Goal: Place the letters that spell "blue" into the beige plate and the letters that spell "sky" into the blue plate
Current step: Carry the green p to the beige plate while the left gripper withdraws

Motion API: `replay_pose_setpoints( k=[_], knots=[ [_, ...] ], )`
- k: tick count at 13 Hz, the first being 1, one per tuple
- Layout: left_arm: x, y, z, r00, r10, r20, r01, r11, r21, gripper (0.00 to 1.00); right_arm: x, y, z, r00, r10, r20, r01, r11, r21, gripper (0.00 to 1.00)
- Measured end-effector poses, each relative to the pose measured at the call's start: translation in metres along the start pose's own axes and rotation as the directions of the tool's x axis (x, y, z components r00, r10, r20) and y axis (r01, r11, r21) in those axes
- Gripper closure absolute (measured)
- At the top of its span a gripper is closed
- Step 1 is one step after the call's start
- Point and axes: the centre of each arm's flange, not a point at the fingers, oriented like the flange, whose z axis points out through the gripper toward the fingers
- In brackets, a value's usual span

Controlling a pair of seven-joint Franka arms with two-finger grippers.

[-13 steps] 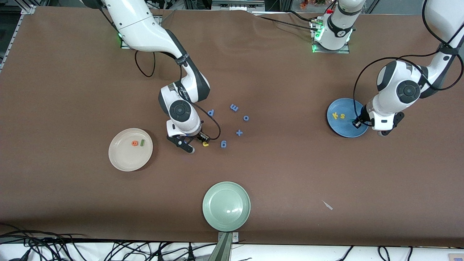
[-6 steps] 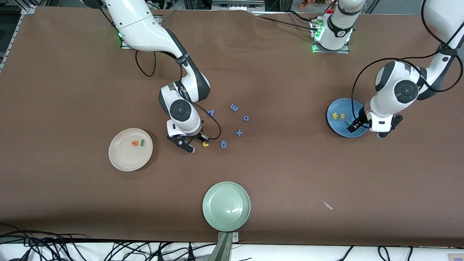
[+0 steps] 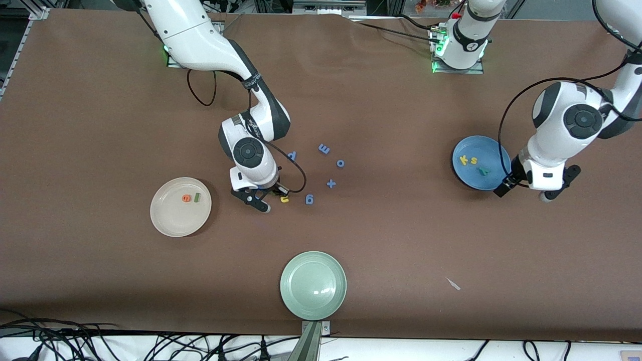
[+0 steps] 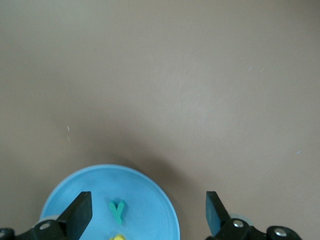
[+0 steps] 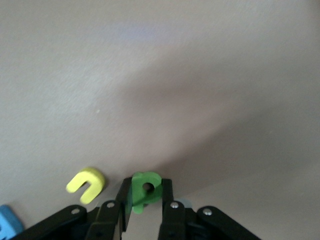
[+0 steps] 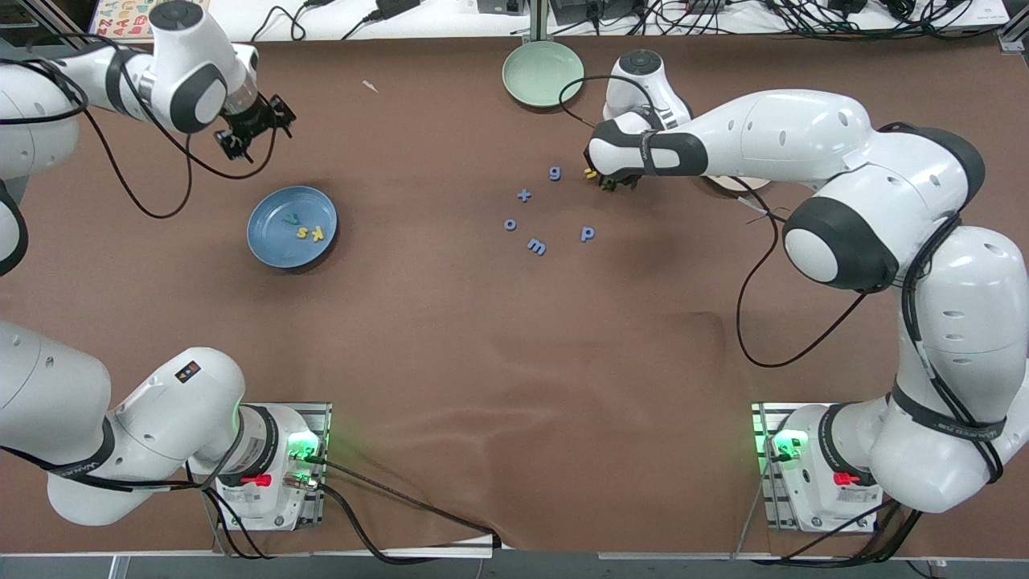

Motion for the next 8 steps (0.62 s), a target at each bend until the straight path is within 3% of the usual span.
replay_pose_setpoints(
  k=[3,6,8],
  knots=[
    [0.025,-0.002,-0.026,0.997,0.072,-0.011,-0.072,0.997,0.03,0.0,0.045,0.033,-0.03,0.995,-0.077,0.065,0.081,0.995,-0.059,0.73],
    [0.045,-0.002,-0.063,0.986,0.168,0.014,-0.169,0.983,0.071,0.0,0.12,0.111,-0.085,0.969,-0.215,0.121,0.228,0.968,-0.108,0.73],
    [0.061,-0.006,-0.09,0.98,0.194,0.034,-0.197,0.977,0.082,0.0,0.147,0.145,-0.095,0.956,-0.26,0.132,0.276,0.953,-0.122,0.73]
  ],
)
